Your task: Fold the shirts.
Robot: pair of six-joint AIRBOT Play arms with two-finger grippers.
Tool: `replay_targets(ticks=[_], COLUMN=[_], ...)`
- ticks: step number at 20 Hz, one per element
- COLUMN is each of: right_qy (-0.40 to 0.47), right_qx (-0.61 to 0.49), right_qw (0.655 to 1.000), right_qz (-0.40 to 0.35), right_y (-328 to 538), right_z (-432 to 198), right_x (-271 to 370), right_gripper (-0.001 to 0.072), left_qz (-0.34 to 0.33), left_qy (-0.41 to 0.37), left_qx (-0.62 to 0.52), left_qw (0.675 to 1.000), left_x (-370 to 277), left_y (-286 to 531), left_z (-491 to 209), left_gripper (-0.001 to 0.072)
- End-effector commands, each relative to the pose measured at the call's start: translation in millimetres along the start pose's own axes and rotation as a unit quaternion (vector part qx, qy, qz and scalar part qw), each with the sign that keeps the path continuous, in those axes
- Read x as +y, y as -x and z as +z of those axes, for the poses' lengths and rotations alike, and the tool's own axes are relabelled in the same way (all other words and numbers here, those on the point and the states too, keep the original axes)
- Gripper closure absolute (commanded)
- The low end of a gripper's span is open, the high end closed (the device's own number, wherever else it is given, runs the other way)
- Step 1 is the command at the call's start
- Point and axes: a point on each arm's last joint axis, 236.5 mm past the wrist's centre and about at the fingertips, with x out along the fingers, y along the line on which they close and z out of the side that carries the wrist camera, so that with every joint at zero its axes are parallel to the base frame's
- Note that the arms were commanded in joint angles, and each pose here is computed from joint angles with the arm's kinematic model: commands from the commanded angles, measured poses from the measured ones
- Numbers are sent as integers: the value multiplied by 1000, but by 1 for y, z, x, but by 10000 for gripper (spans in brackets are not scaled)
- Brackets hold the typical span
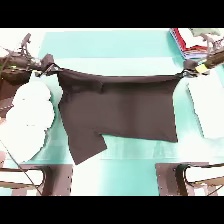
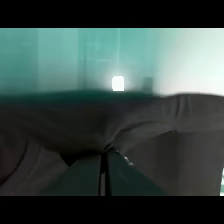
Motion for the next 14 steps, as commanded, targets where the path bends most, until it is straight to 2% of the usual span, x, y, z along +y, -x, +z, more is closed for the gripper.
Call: replay_targets(ticks=[1,3,6,10,13,14], right_qy=[-7,11,21,-1,-28,-38], right_qx=[-21,-41,-20,37,61,65], right_qw=[1000,999,999,999,998,997], right_qz=[1,-2,-18,-23,15,33], right_y=[-27,-13,-9,-40,-65,-70], right_z=[31,43,27,-19,-41,-45], right_x=[-2,2,-4,-18,-7,-1], right_gripper=[695,695,695,693,690,610], left_qz=[4,5,27,56,59,60], left_qy=[0,-9,-43,-16,9,15], left_qx=[2,12,82,137,165,169], left_qw=[1000,1000,995,989,984,984], left_x=[24,24,38,74,87,88], left_y=[-31,-30,-29,-44,-52,-52], left_z=[10,5,-29,-74,-101,-104], left_gripper=[684,684,684,684,682,500])
